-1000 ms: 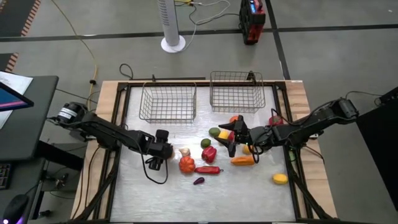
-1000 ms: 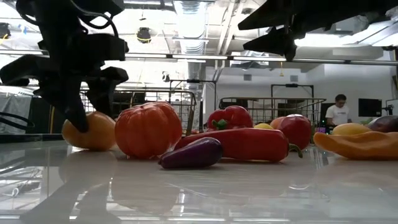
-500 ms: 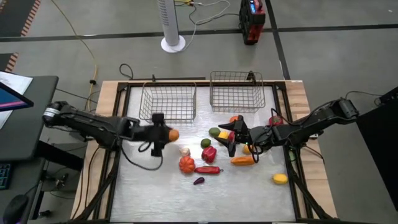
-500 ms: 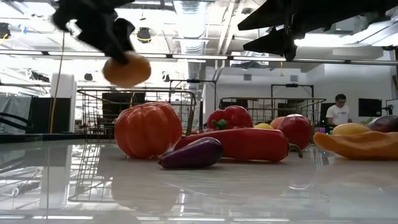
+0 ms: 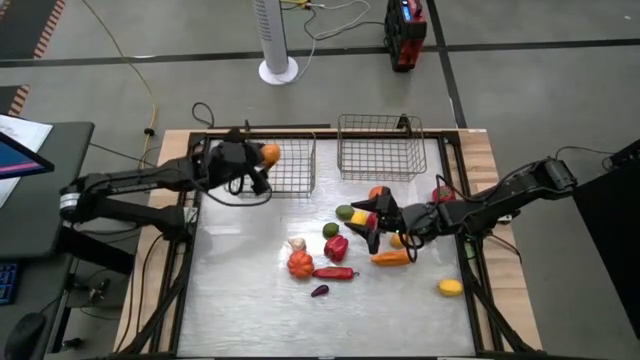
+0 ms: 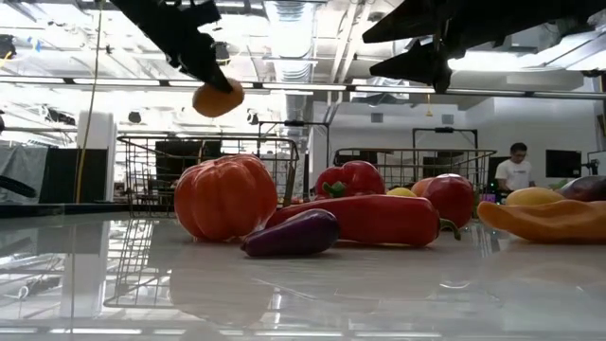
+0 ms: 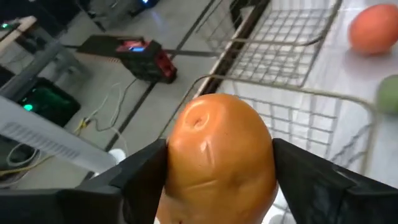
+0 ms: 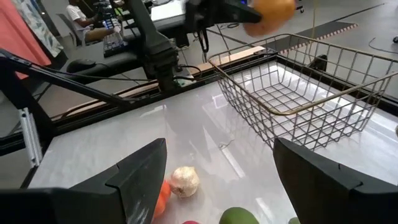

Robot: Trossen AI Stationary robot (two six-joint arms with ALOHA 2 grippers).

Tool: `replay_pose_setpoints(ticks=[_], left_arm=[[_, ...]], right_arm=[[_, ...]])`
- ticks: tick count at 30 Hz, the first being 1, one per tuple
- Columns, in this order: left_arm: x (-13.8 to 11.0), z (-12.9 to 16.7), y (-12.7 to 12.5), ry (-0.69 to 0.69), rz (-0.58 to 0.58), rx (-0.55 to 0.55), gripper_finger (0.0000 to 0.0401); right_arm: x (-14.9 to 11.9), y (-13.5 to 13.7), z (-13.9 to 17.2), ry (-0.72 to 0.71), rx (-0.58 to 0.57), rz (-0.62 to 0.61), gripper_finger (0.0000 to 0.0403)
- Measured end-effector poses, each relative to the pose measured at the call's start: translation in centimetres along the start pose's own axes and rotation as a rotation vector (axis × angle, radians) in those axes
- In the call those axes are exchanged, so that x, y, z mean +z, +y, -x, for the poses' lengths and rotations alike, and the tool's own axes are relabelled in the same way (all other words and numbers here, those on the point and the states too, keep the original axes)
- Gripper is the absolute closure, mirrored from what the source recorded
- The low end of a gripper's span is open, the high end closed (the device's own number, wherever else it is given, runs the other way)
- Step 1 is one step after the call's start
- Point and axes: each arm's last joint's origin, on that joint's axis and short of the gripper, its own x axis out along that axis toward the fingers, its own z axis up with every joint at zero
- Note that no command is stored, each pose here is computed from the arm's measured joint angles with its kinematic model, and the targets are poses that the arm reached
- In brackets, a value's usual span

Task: Sort produce into baskets
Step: Put the potato into the left gold wire basket, then put the pumpkin into the left gold wire basket

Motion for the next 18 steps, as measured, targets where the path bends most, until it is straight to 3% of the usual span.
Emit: replay_pose_setpoints(ticks=[4, 9, 13, 18], left_arm=[[0.0, -0.2, 0.7, 0.013, -0.029, 0.041, 0.0074], [1.1, 0.9, 1.2, 0.034, -0.017, -0.012, 0.0029], [1.6, 2.2, -0.2, 0.055, 0.099, -0.293, 0.0023], [1.1, 3.5, -5.0, 0.15, 0.095, -0.603, 0.003]], right_arm=[[0.0, 0.0, 0.0, 0.004, 0.002, 0.008, 0.008], [-0.1, 0.0, 0.0, 0.006, 0.001, 0.014, 0.008], [-0.1, 0.0, 0.0, 0.007, 0.001, 0.014, 0.008], [-0.1, 0.0, 0.0, 0.008, 0.001, 0.014, 0.008]])
